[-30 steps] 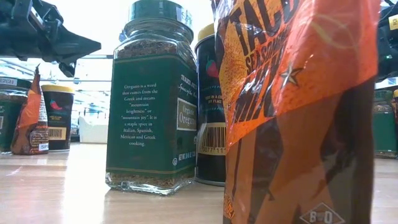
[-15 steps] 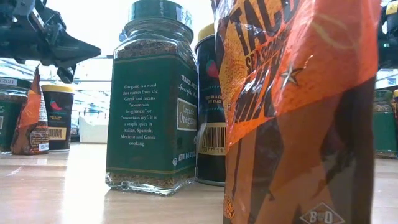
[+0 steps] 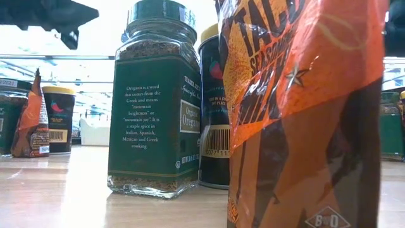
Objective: Sort spices by type
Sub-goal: Put the top left yellow seasoning bottle into the left white bin
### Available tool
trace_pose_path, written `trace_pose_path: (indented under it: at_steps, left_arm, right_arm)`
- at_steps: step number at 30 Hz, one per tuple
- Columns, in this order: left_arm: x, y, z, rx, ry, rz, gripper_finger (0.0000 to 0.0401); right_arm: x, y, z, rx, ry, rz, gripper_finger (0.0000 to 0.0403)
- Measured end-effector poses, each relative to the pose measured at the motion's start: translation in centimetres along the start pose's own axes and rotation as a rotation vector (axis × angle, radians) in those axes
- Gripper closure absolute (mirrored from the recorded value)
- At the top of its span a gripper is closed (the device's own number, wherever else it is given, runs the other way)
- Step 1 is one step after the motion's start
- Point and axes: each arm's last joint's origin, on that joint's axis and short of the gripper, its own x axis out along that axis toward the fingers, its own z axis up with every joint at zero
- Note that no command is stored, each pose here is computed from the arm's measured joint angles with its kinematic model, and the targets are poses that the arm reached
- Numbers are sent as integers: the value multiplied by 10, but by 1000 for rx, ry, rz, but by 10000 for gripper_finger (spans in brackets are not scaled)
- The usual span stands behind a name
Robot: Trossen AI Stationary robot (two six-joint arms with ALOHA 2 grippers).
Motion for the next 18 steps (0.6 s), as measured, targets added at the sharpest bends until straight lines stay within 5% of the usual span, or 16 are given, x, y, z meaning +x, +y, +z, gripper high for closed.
trace_pose_path:
  at_steps: [8,18]
  left_arm:
    - [34,-16,39,108,275,53,294]
    - [80,-47,96,178,592,61,199]
  right_arm:
    - [31,8,20,-103,84,-5,302]
    - [70,31,24,-193,250,166,273]
